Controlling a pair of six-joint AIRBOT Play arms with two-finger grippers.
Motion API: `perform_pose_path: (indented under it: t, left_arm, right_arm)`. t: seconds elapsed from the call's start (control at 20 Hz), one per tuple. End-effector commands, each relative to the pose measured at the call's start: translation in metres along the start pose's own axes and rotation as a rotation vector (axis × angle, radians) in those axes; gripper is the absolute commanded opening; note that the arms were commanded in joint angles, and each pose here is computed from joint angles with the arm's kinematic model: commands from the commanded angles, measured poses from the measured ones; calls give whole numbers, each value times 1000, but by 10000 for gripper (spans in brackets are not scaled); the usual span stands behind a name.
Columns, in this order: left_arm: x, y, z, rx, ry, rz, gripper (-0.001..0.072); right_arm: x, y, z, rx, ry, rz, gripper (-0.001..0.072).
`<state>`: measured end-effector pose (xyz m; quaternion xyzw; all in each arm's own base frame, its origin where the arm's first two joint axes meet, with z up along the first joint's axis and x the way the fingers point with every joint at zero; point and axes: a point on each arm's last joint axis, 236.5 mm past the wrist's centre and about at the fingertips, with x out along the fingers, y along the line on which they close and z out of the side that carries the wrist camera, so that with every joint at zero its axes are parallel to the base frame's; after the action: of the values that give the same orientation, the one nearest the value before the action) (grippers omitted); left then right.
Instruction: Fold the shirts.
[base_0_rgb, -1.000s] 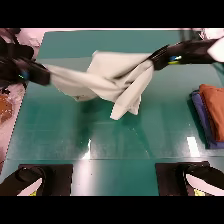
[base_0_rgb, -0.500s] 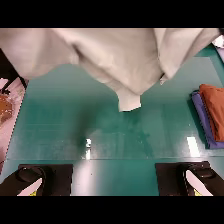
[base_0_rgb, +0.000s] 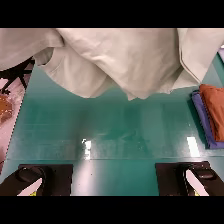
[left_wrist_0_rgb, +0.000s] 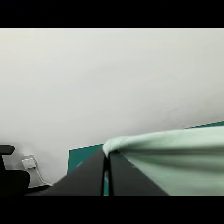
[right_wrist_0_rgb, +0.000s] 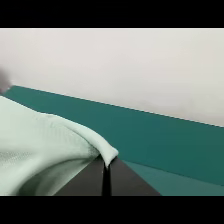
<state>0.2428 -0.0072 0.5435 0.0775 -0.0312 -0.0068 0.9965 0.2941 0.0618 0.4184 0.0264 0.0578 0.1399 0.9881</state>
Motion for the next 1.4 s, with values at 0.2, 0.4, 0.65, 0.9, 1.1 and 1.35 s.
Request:
perform_pose_path:
  t: [0.2, 0.4, 0.65, 0.9, 1.1, 1.35]
  left_arm:
    - [-3, -19, -36, 47, 149, -82, 23]
    - [5, -37, -130, 131, 494, -122, 23]
    - [33, -81, -244, 185, 778, -197, 23]
    - [88, -145, -337, 181, 742, -309, 23]
    - [108, -188, -426, 118, 837, -361, 24]
    - [118, -226, -523, 85, 1023, -409, 24]
  right_arm:
    - [8, 27, -59, 107, 257, 130, 17]
    - [34, 22, -124, 153, 531, 169, 17]
    - [70, 9, -184, 242, 755, 183, 16]
    - [119, -12, -252, 329, 937, 180, 17]
    - [162, -31, -321, 396, 1055, 162, 17]
    - [187, -44, -411, 490, 1220, 143, 17]
